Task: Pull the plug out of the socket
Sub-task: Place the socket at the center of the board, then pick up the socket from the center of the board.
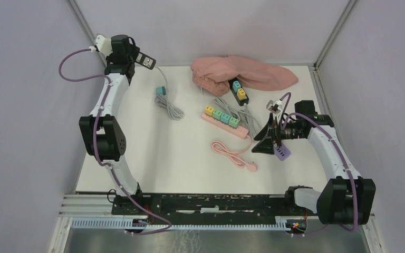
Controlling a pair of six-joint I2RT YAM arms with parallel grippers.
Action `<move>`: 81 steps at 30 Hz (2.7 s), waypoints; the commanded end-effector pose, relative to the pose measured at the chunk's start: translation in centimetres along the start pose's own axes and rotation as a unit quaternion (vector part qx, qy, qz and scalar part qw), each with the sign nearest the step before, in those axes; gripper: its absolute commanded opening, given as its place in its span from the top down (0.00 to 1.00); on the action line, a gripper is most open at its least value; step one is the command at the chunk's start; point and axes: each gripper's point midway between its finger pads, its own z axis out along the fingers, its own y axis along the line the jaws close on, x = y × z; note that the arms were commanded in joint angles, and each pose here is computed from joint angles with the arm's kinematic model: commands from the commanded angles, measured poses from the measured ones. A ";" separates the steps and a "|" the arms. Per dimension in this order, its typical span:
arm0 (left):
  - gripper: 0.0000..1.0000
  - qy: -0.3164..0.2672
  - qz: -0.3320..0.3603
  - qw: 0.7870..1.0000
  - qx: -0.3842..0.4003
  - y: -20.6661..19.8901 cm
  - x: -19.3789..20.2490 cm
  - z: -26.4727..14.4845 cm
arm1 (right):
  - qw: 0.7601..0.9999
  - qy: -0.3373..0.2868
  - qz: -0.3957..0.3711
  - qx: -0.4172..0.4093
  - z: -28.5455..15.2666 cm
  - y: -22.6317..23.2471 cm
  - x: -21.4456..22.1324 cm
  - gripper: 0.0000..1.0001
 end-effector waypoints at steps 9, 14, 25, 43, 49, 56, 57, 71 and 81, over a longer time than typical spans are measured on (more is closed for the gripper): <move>0.97 0.022 -0.147 0.986 -0.075 1.9 3.7 7.6 | 0.999 -0.014 -0.039 0.001 -0.5 0.4 -1.4 0.06; 0.97 0.038 -0.147 0.983 -0.099 4.3 5.9 9.4 | 0.999 -0.013 -0.039 0.004 -0.5 0.3 -1.4 0.06; 0.86 0.084 -0.151 0.971 -0.167 10.4 10.2 11.6 | 0.999 -0.011 -0.033 0.006 -0.5 -0.1 -1.2 0.06; 0.11 0.142 -0.183 0.952 -0.200 15.5 11.5 10.2 | 0.999 -0.010 -0.032 0.008 -0.5 -0.2 -1.1 0.06; 0.02 0.136 -0.193 0.955 -0.179 15.6 9.9 6.8 | 0.999 -0.009 -0.041 0.011 -0.7 0.0 -1.2 0.06; 0.00 0.172 -0.198 0.957 -0.123 14.9 11.1 -0.3 | 0.997 -0.007 -0.073 0.021 -1.0 0.3 -1.0 0.05; 0.00 0.183 -0.191 0.956 -0.123 15.9 12.3 -1.7 | 0.997 -0.007 -0.076 0.022 -1.0 0.4 -1.0 0.05; 0.01 0.291 -0.007 0.948 0.133 12.2 18.1 -16.7 | 0.993 -0.002 -0.100 0.056 -1.8 -0.3 -0.9 0.00; 0.01 0.364 0.056 0.818 0.442 2.7 17.5 -30.7 | 0.963 0.034 -0.097 0.251 -5.2 -6.0 -0.8 0.00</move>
